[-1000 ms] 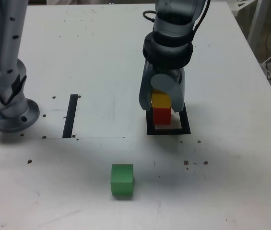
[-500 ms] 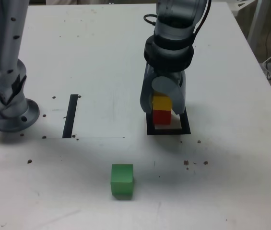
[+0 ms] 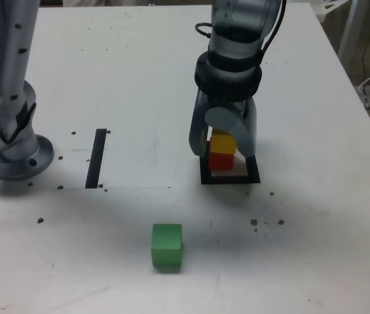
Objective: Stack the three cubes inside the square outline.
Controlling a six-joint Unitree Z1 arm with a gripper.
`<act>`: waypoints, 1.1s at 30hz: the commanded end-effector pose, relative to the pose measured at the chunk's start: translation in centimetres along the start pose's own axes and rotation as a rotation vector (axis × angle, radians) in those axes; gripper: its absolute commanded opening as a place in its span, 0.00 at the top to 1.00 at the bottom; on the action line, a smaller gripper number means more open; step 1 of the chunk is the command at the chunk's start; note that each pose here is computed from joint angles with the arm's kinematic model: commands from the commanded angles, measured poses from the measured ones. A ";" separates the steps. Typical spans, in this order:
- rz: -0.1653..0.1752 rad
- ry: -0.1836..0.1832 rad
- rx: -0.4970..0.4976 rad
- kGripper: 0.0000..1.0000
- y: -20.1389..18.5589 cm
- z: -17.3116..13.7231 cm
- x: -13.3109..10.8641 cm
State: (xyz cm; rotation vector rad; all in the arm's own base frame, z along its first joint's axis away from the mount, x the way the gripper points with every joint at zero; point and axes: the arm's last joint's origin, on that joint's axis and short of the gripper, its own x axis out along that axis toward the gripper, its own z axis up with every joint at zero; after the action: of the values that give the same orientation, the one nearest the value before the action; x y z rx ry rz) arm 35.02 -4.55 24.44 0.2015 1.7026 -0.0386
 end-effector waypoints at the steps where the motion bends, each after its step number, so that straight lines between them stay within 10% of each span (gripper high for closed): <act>1: -0.001 -0.002 -0.001 0.04 0.1 -0.1 0.0; 20: 0.088 -0.050 -0.004 0.01 -1.3 -7.6 -5.3; 33: 0.054 -0.002 0.078 0.01 -10.3 -10.8 -5.0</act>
State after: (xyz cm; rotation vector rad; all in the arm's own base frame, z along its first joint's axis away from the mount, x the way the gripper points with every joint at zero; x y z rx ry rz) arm 23.52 -12.90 30.11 0.3053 1.6968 -0.0611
